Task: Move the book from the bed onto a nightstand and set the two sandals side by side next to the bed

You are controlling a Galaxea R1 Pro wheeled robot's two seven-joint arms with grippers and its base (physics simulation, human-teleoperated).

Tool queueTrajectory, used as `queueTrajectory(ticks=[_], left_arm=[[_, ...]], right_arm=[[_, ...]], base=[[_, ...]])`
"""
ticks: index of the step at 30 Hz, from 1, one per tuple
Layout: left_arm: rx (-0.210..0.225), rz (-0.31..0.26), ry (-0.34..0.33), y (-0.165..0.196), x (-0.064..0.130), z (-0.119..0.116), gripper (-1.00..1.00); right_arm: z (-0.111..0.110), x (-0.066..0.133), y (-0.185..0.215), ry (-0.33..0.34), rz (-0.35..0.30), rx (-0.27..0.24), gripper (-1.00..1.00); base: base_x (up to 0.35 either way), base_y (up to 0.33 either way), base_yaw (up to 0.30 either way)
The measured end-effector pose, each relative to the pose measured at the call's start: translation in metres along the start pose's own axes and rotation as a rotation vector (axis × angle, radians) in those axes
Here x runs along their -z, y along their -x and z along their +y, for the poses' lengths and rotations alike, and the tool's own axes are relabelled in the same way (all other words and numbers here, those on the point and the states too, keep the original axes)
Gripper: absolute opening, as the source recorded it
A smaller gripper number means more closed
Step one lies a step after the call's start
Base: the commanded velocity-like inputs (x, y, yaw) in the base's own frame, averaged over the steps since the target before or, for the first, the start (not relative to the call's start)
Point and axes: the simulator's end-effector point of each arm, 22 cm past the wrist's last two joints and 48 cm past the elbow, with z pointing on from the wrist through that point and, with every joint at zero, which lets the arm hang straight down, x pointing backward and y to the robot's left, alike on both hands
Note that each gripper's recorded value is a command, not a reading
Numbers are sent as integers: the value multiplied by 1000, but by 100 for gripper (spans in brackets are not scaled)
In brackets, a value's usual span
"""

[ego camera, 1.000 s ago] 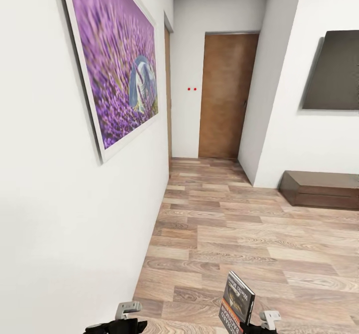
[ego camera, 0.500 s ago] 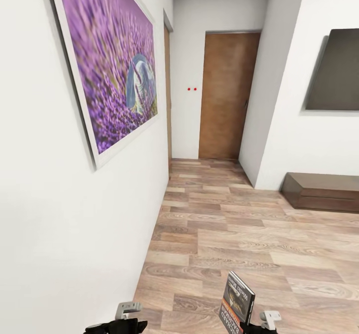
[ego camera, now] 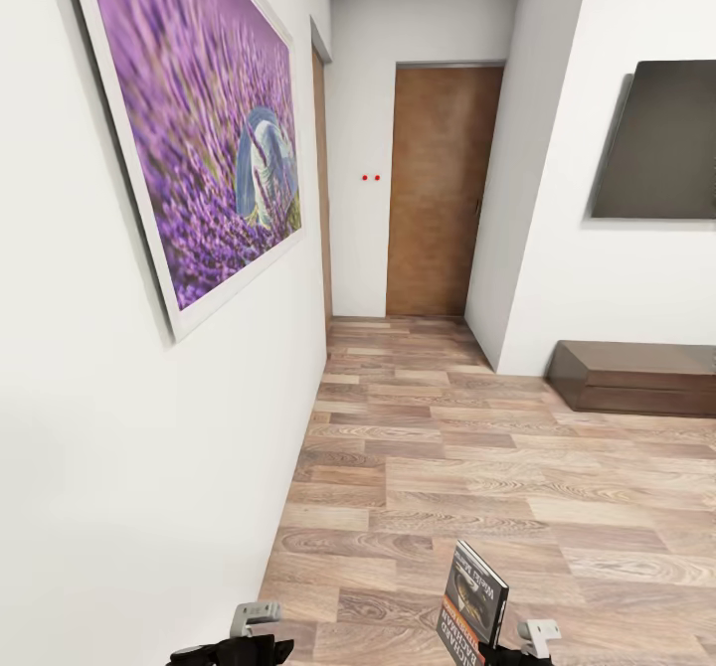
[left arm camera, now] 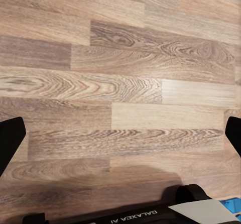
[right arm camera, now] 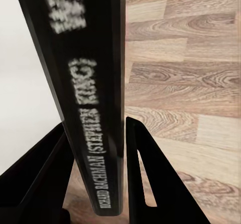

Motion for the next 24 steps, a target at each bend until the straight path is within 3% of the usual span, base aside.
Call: queueTrajectory(ticks=[15,24], left_arm=[[0,-1,0,0,0,0,100],[0,0,0,0,0,0,100]], right_arm=[[0,0,0,0,0,0,-100],[0,0,0,1,0,0,-100]], base=[[260,0,-2],[53,0,-53]])
